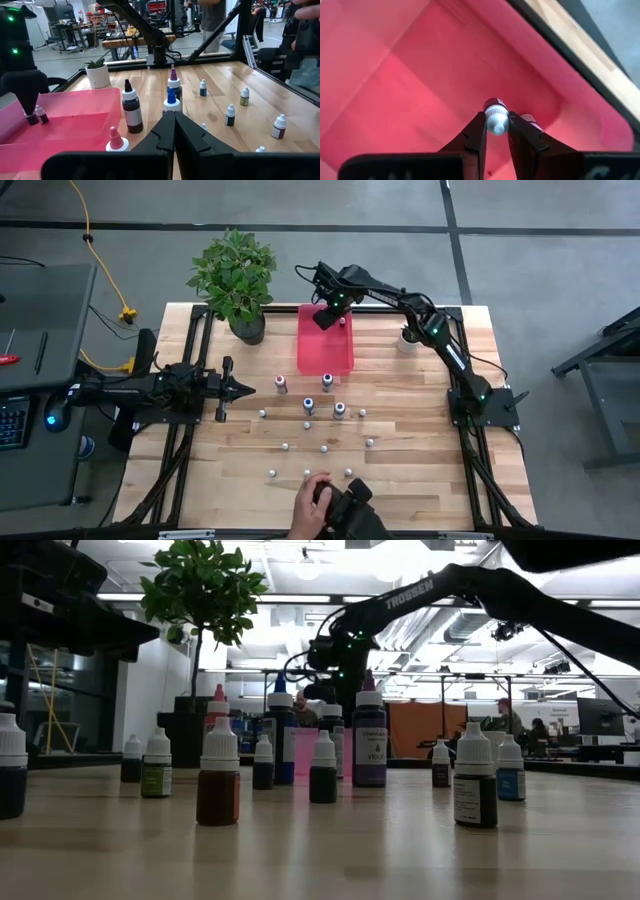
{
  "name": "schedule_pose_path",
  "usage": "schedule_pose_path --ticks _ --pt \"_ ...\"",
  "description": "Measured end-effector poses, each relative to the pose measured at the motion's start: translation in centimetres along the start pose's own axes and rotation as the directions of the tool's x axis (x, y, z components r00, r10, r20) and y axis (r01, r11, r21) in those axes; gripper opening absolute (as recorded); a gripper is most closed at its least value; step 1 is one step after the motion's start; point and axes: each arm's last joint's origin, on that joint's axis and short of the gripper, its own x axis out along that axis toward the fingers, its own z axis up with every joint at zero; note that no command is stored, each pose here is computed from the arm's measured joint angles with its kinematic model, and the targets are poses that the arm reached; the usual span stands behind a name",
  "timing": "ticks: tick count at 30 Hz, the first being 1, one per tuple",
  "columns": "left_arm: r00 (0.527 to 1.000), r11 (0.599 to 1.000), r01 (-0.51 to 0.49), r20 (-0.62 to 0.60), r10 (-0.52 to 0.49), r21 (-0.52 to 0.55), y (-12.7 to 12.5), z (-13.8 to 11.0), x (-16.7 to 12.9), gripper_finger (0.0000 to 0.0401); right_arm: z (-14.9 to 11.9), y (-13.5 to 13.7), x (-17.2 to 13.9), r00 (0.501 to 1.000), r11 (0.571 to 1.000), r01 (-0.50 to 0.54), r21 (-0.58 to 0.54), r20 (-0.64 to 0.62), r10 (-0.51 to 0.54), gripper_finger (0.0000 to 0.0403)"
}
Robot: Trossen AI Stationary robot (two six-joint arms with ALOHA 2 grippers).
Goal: Pick & Place food coloring
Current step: Put the purple food coloring bottle into the pink bin
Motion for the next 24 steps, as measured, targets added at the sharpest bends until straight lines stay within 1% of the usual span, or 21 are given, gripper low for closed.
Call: schedule_pose_path --ticks 5,12,21,24 --pt "1.0 1.0 0.0 0.0 0.0 0.0 0.0 0.0 0.0 0.0 0.0 -0.3 0.5 1.0 1.0 -0.001 0.006 -0.016 0.001 0.0058" --pt "1.0 1.0 0.0 0.0 0.0 0.0 0.0 0.0 0.0 0.0 0.0 -0.8 0.5 1.0 1.0 0.004 0.009 -0.019 -0.004 0.0058" --pt "1.0 1.0 0.0 0.0 0.0 0.0 0.0 0.0 0.0 0.0 0.0 -1.1 0.8 0.999 1.0 0.008 -0.004 -0.033 -0.008 0.0058" --pt "1.0 1.0 0.0 0.0 0.0 0.0 0.0 0.0 0.0 0.0 0.0 -1.1 0.8 1.0 1.0 0.012 -0.024 -0.028 -0.012 0.0063"
